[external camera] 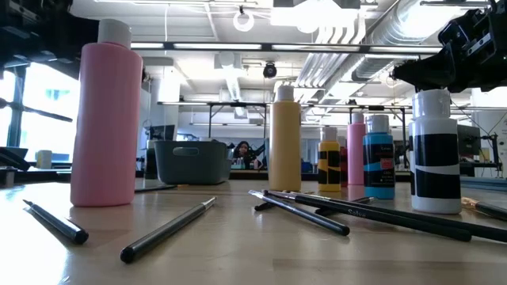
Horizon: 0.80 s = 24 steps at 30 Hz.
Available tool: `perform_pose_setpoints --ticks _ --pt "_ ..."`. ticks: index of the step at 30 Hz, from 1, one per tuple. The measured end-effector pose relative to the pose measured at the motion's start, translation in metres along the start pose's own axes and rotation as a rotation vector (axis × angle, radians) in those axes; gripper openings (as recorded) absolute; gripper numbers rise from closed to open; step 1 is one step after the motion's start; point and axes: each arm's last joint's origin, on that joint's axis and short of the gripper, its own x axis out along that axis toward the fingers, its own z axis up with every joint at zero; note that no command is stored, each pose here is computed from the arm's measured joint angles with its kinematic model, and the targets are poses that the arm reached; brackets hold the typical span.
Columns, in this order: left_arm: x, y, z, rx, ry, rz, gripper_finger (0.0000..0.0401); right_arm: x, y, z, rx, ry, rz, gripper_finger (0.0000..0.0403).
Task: Pick & Place Paint Supplies
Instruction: Put the large pink paint bottle into the green bin
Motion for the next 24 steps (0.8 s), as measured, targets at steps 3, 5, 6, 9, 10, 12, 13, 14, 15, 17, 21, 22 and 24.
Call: perform_pose_setpoints --ticks 3,5,6,9,10,12,13,14,15,17,21,22,24 --pt "0.000 0.000 -0.002 -0.007 0.019 0.009 0.0000 0.000 0.000 0.000 0.000 0.000 0.000 0.0003" --pt "0.000 0.000 -0.003 -0.016 0.032 0.010 0.0000 0.000 0.000 0.000 0.000 0.000 0.000 0.0003" --pt "0.000 0.000 -0.004 -0.023 0.039 0.010 0.0000 0.000 0.000 0.000 0.000 0.000 0.000 0.0003" --pt "0.000 0.000 -0.005 -0.041 0.056 0.011 0.0000 0.000 0.000 0.000 0.000 0.000 0.000 0.0003" --pt "0.000 0.000 -0.006 -0.043 0.064 0.011 0.0000 0.000 0.000 0.000 0.000 0.000 0.000 0.0003" --pt "0.000 0.000 -0.008 -0.046 0.081 0.011 0.0000 0.000 0.000 0.000 0.000 0.000 0.000 0.0003" --pt "0.000 0.000 -0.009 -0.048 0.092 0.011 0.0000 0.000 0.000 0.000 0.000 0.000 0.000 0.0003" --pt "-0.001 0.000 -0.010 -0.048 0.101 0.011 0.0000 0.000 0.000 0.000 0.000 0.000 0.000 0.0003" --pt "-0.001 0.000 -0.011 -0.050 0.109 0.012 0.0000 0.000 0.000 0.000 0.000 0.000 0.000 0.0003" --pt "-0.001 0.000 -0.012 -0.051 0.124 0.013 0.0000 0.000 0.000 0.000 0.000 0.000 0.000 0.0003" --pt "-0.001 0.000 -0.014 -0.054 0.139 0.012 0.0000 0.000 0.000 0.000 0.000 0.000 0.000 0.0003" --pt "-0.001 0.000 -0.014 -0.055 0.140 0.012 0.0000 0.000 0.000 0.000 0.000 0.000 -0.001 0.0003" --pt "-0.001 0.000 -0.014 -0.055 0.140 0.012 0.0000 0.000 0.000 0.000 0.000 -0.002 -0.013 0.0003"
